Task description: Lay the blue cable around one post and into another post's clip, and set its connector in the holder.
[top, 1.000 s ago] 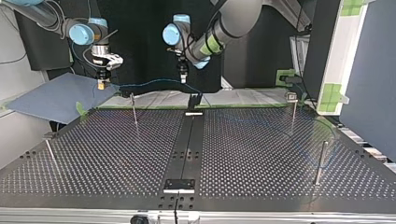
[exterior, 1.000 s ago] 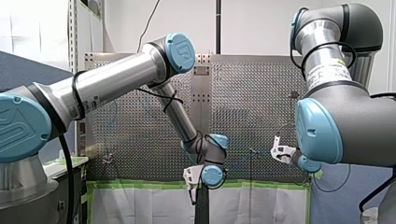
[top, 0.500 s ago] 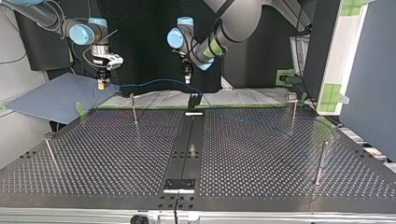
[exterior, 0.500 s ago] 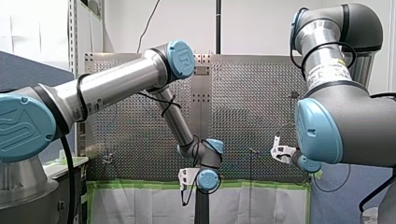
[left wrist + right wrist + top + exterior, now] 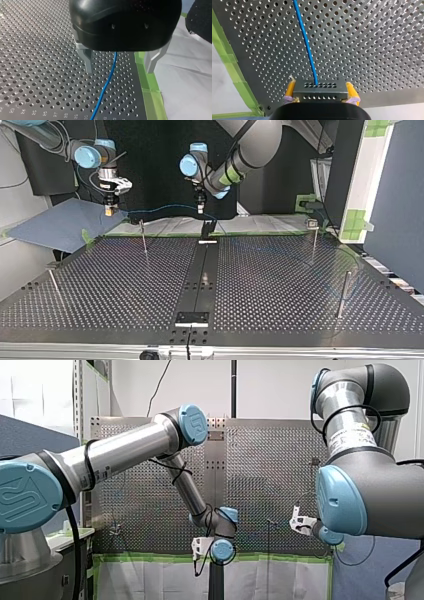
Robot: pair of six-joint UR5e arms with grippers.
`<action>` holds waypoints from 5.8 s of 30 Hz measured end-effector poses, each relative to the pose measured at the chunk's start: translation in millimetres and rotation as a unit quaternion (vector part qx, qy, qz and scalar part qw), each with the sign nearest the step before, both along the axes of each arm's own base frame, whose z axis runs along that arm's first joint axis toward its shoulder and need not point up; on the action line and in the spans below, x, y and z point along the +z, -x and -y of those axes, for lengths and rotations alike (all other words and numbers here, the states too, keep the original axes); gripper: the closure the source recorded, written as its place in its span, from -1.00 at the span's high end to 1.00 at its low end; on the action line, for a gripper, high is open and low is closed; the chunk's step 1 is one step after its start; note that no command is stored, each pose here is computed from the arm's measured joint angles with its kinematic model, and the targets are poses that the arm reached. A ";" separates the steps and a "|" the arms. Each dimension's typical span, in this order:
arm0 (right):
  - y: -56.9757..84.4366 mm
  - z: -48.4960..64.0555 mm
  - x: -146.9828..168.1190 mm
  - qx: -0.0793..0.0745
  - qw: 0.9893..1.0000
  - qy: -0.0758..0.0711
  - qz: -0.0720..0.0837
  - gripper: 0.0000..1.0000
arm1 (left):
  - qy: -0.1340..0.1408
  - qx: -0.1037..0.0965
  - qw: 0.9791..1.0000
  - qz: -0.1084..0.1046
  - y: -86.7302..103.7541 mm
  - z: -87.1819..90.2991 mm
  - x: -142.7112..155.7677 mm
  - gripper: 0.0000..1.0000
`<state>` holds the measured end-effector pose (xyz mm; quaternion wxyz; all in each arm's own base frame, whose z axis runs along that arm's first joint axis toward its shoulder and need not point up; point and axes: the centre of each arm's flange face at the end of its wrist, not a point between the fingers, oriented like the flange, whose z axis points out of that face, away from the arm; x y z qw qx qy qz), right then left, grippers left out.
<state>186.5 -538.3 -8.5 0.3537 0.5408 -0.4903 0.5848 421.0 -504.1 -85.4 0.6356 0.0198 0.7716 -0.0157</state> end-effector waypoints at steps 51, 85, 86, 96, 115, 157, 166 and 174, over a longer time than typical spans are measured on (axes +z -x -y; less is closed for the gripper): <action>-0.3 0.1 0.1 0.000 1.000 0.001 0.000 -1.00 | 0.047 -0.033 0.998 0.002 -0.7 12.6 1.9 0.19; -0.3 0.2 0.2 0.000 1.000 0.001 -0.001 -1.00 | 0.004 -0.041 0.999 0.014 -3.0 13.3 3.0 -0.95; -0.3 0.3 0.2 0.000 1.000 0.002 -0.001 -1.00 | 0.002 -0.041 0.999 0.014 -3.1 13.2 3.0 -0.95; -0.3 0.3 0.3 0.000 1.000 0.002 -0.001 -1.00 | -0.015 -0.046 0.999 0.016 -1.2 14.9 3.0 -1.00; 16.6 5.5 0.1 -0.025 1.000 -0.002 0.004 -1.00 | -0.019 -0.084 0.996 0.026 10.2 33.8 5.6 -1.00; 97.2 50.9 14.7 -0.098 0.991 -0.005 0.095 -1.00 | 0.067 -0.138 0.988 0.032 -1.9 125.9 36.5 -1.00; 103.6 55.5 16.6 -0.103 0.990 -0.008 0.095 -1.00 | 0.092 -0.144 0.984 0.045 -17.7 142.0 57.6 -1.00; 104.6 53.0 14.0 -0.107 0.991 -0.017 0.080 -1.00 | 0.092 -0.142 0.985 0.043 -26.6 138.3 53.1 -1.00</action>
